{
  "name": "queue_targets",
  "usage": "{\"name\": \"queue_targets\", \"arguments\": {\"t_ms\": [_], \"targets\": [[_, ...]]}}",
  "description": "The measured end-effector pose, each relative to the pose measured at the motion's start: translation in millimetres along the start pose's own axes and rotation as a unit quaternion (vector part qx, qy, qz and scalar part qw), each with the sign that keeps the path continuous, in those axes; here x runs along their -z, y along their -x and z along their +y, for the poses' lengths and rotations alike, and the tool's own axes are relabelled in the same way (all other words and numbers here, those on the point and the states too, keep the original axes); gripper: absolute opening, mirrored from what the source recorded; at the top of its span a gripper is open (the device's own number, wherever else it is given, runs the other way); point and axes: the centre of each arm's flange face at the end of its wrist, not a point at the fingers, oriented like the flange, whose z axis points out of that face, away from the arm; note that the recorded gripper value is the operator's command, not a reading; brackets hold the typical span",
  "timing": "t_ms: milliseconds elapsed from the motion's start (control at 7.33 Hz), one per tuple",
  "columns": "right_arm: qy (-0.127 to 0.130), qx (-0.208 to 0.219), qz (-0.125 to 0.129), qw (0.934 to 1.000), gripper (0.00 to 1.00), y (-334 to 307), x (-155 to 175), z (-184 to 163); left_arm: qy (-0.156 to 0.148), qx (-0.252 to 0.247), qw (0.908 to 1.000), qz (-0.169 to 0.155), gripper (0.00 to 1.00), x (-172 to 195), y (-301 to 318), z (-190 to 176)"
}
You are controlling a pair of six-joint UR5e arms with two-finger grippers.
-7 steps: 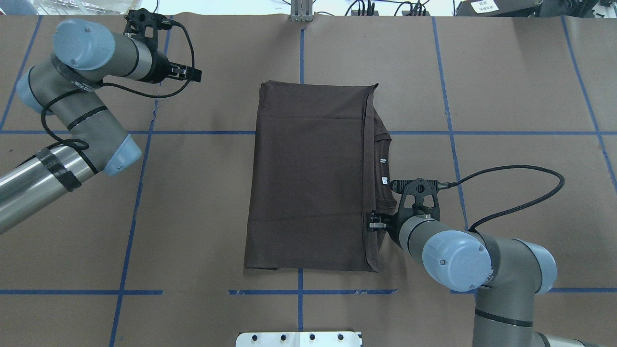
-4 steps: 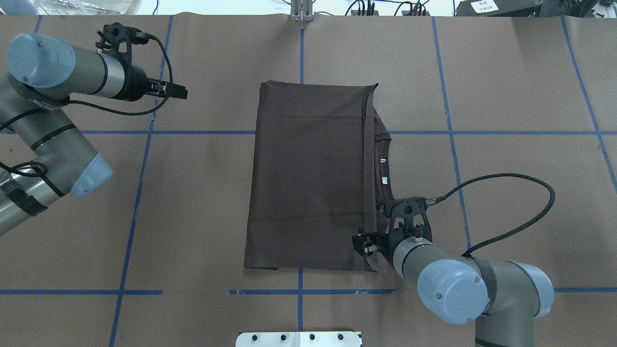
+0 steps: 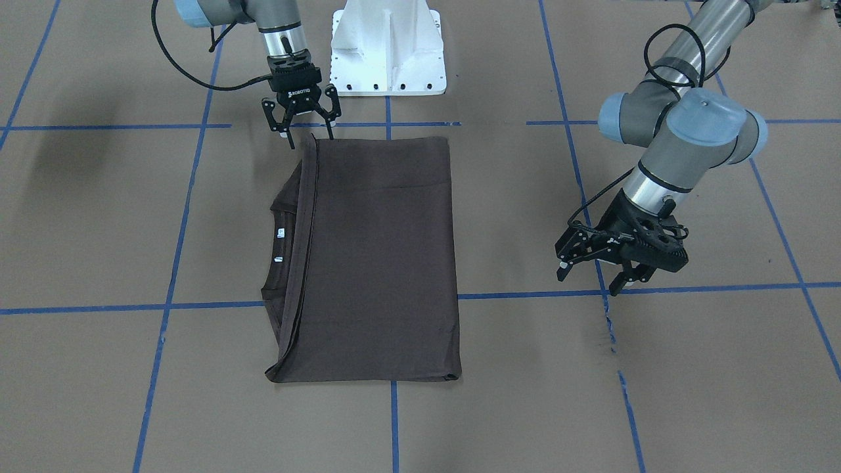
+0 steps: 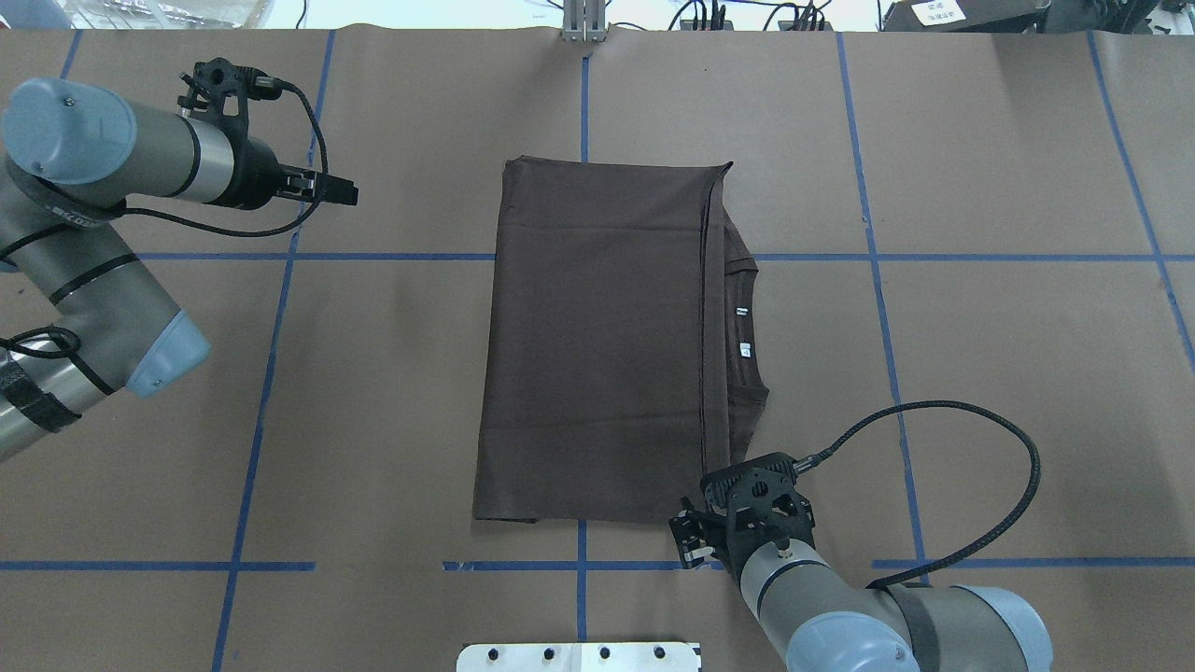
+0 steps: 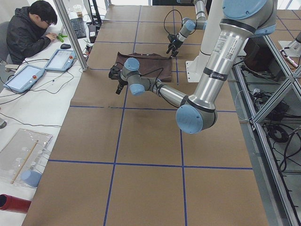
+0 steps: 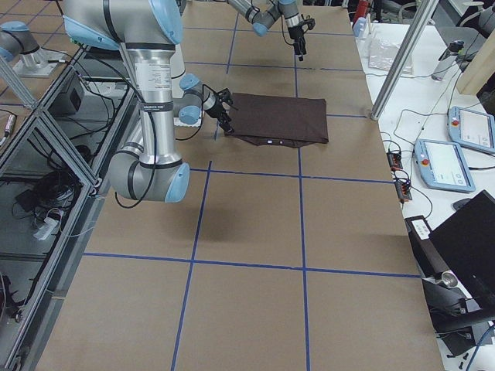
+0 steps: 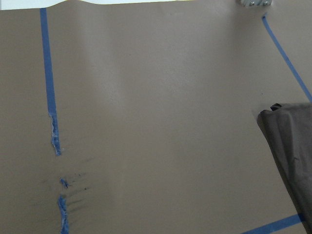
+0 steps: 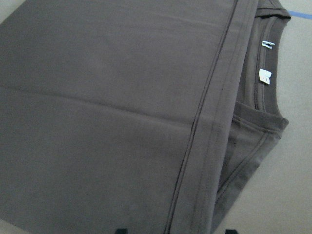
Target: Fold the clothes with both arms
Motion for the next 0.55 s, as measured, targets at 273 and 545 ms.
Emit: {"name": "queue_targets", "arguments": {"t_ms": [273,545], "targets": [[0.007,0.012,0.005,0.9999,0.35,-4,-1,16,0.003,0.000,1.0000,0.000,1.00,-3,-2,3],[0.009,0.015,0.004,0.9998,0.22,-3,0,20,0.005,0.000,1.0000,0.000,1.00,-4,-2,5]]}}
